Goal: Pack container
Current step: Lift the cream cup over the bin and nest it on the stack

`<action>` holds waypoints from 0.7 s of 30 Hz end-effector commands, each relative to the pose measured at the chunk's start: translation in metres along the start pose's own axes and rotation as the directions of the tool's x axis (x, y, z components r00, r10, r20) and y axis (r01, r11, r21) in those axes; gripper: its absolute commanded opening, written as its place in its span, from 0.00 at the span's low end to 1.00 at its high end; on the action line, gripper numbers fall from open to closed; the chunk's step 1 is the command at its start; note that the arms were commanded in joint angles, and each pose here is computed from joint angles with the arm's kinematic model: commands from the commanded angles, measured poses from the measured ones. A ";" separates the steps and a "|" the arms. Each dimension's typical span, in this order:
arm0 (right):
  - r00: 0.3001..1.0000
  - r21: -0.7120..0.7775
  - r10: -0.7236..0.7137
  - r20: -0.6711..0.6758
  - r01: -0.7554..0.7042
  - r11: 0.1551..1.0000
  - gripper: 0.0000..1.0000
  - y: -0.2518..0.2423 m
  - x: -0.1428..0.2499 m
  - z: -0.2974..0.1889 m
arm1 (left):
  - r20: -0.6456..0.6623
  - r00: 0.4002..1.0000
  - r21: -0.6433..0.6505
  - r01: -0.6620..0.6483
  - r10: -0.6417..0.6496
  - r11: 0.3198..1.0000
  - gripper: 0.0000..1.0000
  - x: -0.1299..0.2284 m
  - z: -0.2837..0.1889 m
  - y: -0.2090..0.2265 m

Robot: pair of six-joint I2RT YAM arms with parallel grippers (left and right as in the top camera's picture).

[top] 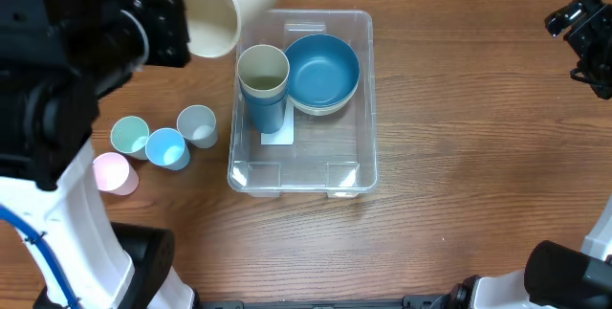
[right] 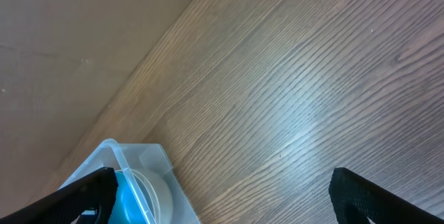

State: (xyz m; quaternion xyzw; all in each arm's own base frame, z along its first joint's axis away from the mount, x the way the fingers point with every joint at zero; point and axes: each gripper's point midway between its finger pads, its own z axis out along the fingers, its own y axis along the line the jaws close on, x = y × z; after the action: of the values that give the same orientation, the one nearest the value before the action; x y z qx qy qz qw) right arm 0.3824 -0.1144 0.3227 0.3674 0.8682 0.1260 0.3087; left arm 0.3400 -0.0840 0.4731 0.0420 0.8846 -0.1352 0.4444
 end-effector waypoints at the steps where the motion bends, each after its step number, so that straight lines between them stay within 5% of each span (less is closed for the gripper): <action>1: 1.000 -0.013 -0.004 0.013 0.004 1.000 1.00 0.004 -0.002 -0.004 | -0.091 0.994 -0.030 -0.058 0.055 0.998 0.04 0.015 0.026 -0.004; 21: 1.000 -0.013 -0.004 0.013 0.004 1.000 1.00 0.004 -0.002 -0.004 | -0.247 0.968 -0.099 -0.068 0.042 0.993 0.04 0.049 0.052 0.009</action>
State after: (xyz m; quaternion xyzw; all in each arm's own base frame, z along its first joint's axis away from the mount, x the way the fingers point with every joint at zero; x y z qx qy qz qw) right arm 0.3824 -0.1145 0.3227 0.3674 0.8683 0.1256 0.3088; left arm 0.3601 -0.0929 0.4030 0.0493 0.9362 -0.0768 0.3393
